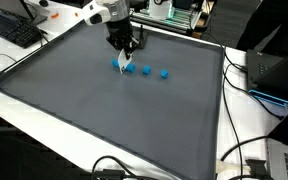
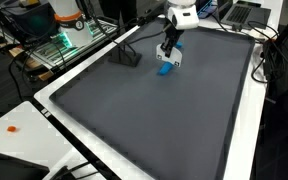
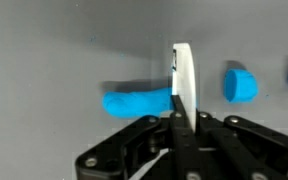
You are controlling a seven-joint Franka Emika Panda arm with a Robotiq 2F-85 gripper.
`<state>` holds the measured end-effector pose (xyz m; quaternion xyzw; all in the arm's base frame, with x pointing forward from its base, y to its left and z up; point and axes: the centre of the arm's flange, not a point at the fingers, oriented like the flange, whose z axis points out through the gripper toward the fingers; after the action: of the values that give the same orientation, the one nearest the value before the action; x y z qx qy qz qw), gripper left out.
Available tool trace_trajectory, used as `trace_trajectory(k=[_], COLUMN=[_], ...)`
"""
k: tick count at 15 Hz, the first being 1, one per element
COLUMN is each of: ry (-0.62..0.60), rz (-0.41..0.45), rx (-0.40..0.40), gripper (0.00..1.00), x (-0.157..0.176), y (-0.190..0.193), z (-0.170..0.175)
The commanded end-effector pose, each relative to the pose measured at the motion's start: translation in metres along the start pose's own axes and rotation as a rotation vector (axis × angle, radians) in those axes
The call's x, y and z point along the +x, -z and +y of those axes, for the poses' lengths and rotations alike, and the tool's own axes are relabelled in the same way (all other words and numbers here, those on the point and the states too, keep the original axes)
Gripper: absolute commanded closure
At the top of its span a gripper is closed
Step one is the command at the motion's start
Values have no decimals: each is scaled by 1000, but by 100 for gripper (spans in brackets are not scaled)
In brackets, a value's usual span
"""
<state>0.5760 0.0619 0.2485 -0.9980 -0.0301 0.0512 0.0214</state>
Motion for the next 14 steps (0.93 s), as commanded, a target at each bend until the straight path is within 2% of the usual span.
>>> trace_trajectory(k=[1,14], ry=[16,23], rz=[-17,-37], rx=[-9,10], gripper=[99,99], x=[-1,-2], y=[-20,-43], z=[8,9])
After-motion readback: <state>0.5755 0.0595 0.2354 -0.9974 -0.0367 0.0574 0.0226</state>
